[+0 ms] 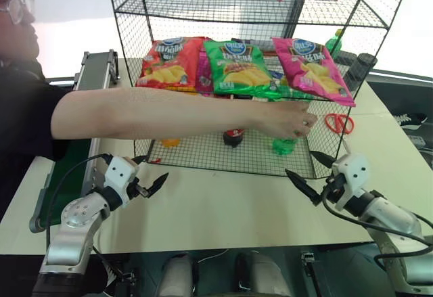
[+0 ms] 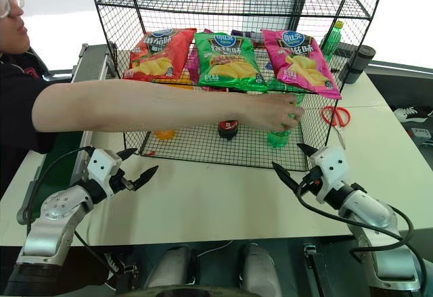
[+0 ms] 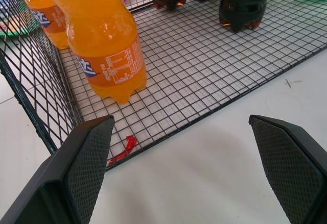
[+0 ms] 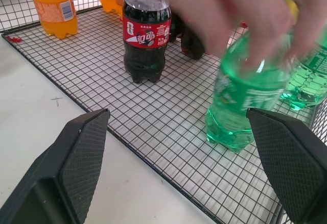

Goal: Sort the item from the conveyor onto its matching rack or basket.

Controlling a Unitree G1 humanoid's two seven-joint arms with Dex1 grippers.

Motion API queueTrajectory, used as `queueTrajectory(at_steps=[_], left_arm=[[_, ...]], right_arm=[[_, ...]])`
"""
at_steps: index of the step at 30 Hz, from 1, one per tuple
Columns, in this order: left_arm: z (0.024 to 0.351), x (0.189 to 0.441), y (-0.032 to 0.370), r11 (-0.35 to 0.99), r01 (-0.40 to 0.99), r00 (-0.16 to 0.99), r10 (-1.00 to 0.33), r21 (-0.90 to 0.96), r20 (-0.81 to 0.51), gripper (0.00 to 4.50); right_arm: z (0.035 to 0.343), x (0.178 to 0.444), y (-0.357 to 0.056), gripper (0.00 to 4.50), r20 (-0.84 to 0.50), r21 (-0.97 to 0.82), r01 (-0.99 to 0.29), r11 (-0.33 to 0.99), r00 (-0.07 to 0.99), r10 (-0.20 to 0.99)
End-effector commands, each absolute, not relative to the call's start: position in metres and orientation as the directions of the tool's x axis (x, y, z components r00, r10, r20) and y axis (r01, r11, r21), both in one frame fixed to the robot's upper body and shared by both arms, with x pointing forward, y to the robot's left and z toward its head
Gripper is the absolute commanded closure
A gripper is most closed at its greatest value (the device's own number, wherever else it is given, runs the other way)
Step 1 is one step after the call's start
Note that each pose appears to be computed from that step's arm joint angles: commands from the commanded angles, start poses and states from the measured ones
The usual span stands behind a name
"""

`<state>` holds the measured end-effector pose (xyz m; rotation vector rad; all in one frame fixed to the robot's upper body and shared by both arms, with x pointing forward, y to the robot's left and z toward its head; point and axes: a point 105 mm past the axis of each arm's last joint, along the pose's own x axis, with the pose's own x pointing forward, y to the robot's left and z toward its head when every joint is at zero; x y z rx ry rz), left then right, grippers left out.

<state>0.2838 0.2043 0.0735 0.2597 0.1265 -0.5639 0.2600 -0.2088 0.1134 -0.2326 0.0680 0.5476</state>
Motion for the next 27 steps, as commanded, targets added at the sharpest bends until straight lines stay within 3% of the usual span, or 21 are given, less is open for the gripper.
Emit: queueTrajectory(at_steps=[1,19,27], left_arm=[[0.083,0.285,0.206,0.813,0.531,0.847,-0.507,0.238,-0.158,0.0],[0.092,0.289,0.204,0.823,0.525,0.851,-0.512,0.215,-0.119,0.0],[0.109,0.285,0.226,0.884,0.438,0.899,-0.434,0.161,-0.061,0.0]], right_arm=[[0.119,0.261,-0.207,0.05,-0.106,-0.221,-0.525,0.822,0.851,0.514],[0.112,0.259,-0.205,0.05,-0.098,-0.214,-0.52,0.827,0.854,0.511],[0.116,0.265,-0.198,0.05,-0.08,-0.218,-0.537,0.815,0.842,0.533]])
